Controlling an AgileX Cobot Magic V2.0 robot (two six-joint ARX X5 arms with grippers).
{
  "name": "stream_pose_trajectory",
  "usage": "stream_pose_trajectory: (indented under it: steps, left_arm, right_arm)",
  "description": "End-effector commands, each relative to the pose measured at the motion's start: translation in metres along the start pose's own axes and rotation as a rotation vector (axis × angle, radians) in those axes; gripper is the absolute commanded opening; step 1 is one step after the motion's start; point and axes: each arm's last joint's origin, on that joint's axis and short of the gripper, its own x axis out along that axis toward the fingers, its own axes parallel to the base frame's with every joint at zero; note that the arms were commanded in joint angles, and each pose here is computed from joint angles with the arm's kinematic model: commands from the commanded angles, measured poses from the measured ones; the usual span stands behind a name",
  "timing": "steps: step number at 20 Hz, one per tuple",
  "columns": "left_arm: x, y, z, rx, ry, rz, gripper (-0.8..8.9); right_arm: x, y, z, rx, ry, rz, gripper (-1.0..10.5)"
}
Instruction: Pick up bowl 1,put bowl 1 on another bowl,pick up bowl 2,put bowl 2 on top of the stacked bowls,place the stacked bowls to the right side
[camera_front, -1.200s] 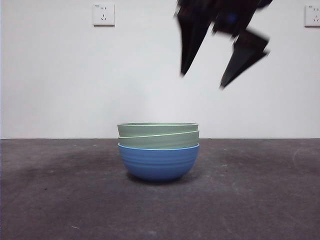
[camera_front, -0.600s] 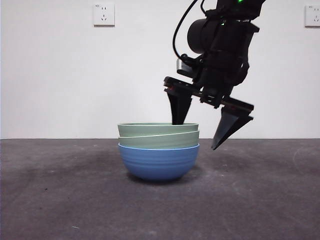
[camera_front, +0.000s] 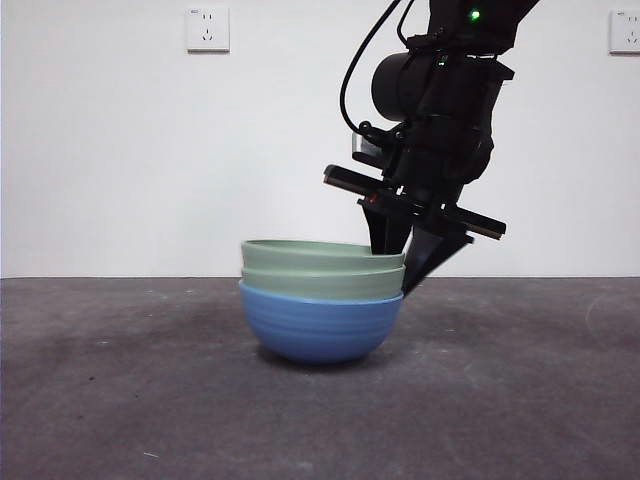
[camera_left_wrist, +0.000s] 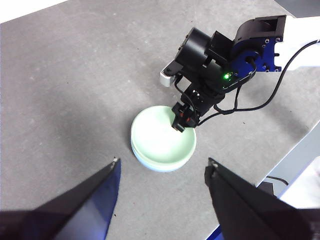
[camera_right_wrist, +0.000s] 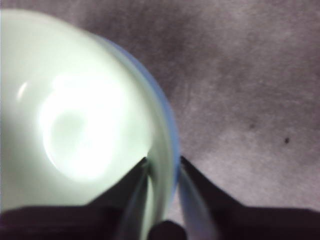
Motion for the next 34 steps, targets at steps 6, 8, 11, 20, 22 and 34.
stream_pose_trajectory:
  steps: [6, 8, 11, 20, 22, 34]
  left_arm:
    - [0.000, -0.001, -0.005, 0.006, 0.049, -0.002, 2.86]
    - [0.000, -0.001, -0.005, 0.006, 0.049, -0.003, 2.86]
    - [0.000, -0.001, -0.005, 0.006, 0.049, -0.006, 2.86]
    - [0.000, -0.006, -0.005, 0.025, 0.047, -0.192, 2.83]
    - [-0.001, -0.007, -0.005, 0.026, 0.047, -0.231, 2.83]
    - [-0.001, -0.009, -0.005, 0.025, 0.046, -0.272, 2.83]
  right_arm:
    - [0.003, -0.001, -0.001, -0.005, 0.014, -0.005, -0.1]
    - [-0.007, -0.004, 0.000, -0.007, -0.006, -0.006, -0.1]
    - [-0.032, -0.014, 0.001, 0.010, -0.072, -0.011, -0.1]
    - [-0.075, -0.105, -0.002, 0.227, -0.156, -0.101, -0.1]
    - [-0.080, -0.121, -0.003, 0.266, -0.178, -0.117, -0.1]
    - [-0.051, -0.159, -0.005, 0.347, -0.115, -0.159, -0.1]
